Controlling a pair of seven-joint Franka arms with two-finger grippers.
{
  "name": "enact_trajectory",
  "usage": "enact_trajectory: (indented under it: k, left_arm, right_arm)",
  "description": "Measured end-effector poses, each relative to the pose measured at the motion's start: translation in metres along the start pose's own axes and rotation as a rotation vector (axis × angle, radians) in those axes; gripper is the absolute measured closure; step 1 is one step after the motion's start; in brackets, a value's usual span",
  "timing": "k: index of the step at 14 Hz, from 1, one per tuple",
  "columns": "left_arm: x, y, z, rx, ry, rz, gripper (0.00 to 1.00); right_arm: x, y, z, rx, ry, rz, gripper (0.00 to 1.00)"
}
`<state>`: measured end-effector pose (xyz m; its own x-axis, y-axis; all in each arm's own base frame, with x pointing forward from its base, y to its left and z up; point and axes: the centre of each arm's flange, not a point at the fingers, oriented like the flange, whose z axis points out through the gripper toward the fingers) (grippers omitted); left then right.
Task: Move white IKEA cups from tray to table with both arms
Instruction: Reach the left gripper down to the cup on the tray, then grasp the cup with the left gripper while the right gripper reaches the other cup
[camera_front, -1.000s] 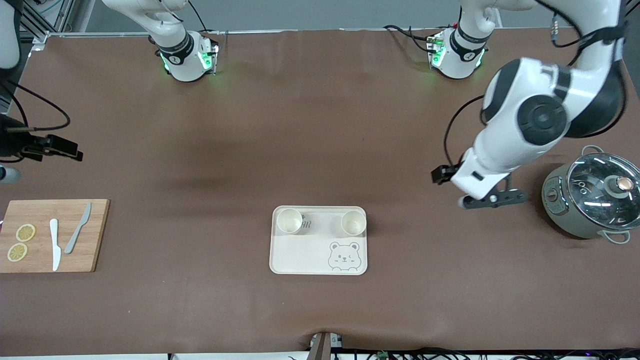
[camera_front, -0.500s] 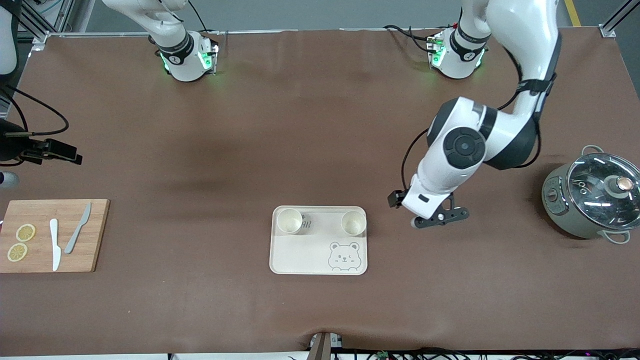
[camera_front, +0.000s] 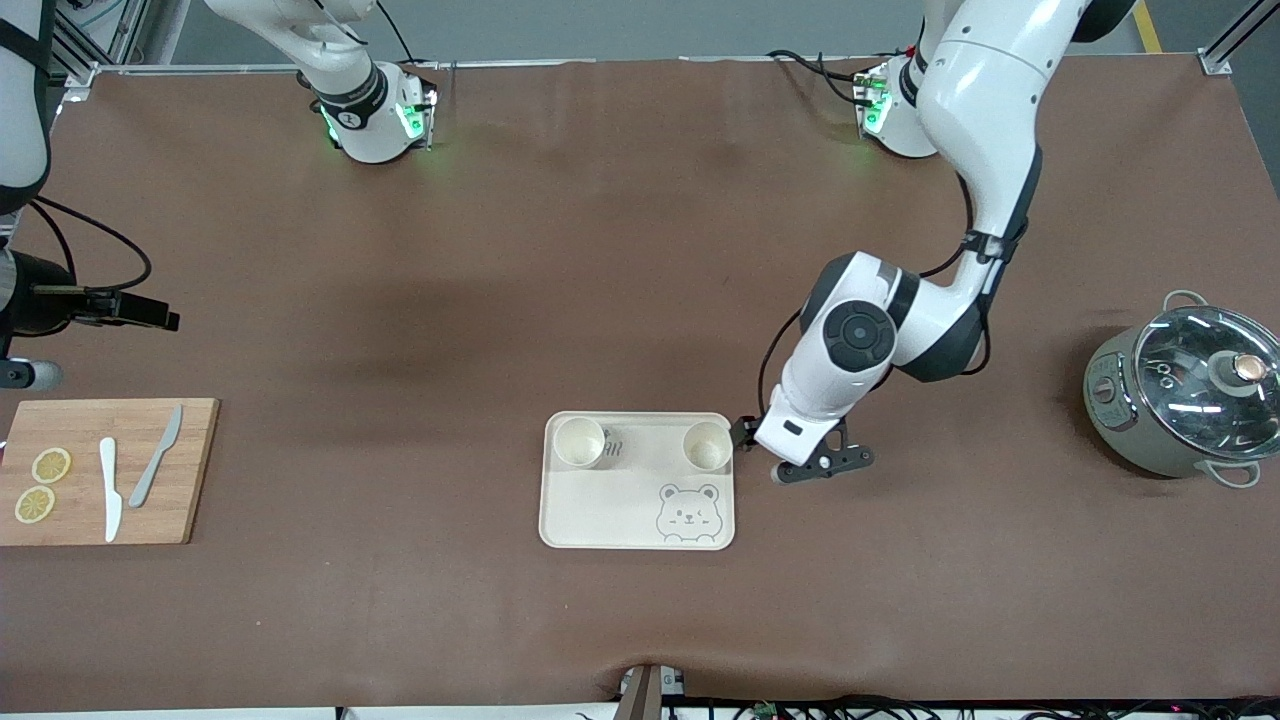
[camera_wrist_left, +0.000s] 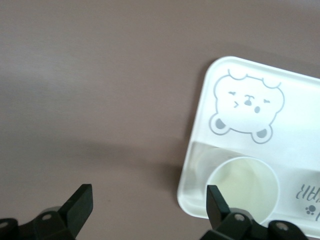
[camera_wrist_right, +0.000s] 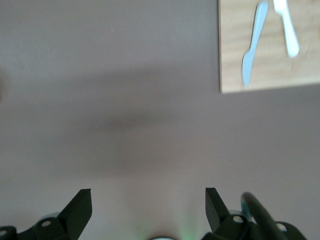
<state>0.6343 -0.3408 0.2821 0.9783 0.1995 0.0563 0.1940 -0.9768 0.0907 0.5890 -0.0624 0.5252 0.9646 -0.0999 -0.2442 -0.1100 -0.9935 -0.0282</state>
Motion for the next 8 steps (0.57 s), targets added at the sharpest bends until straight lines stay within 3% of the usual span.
enact_trajectory:
  k: [2,5,8]
  left_arm:
    - [-0.004,0.015,0.009,-0.01,0.004,0.001,0.0]
    - [-0.011,0.027,0.026,-0.01,-0.005,0.013,0.04]
    - [-0.015,0.029,0.05,-0.021,0.0,0.017,0.19]
  right_arm:
    - [0.0,-0.016,-0.001,-0.003,-0.006,-0.006,0.0]
    - [0.002,-0.041,-0.016,-0.012,0.03,-0.034,0.0]
    - [0.01,-0.059,-0.026,-0.014,0.109,-0.063,0.0]
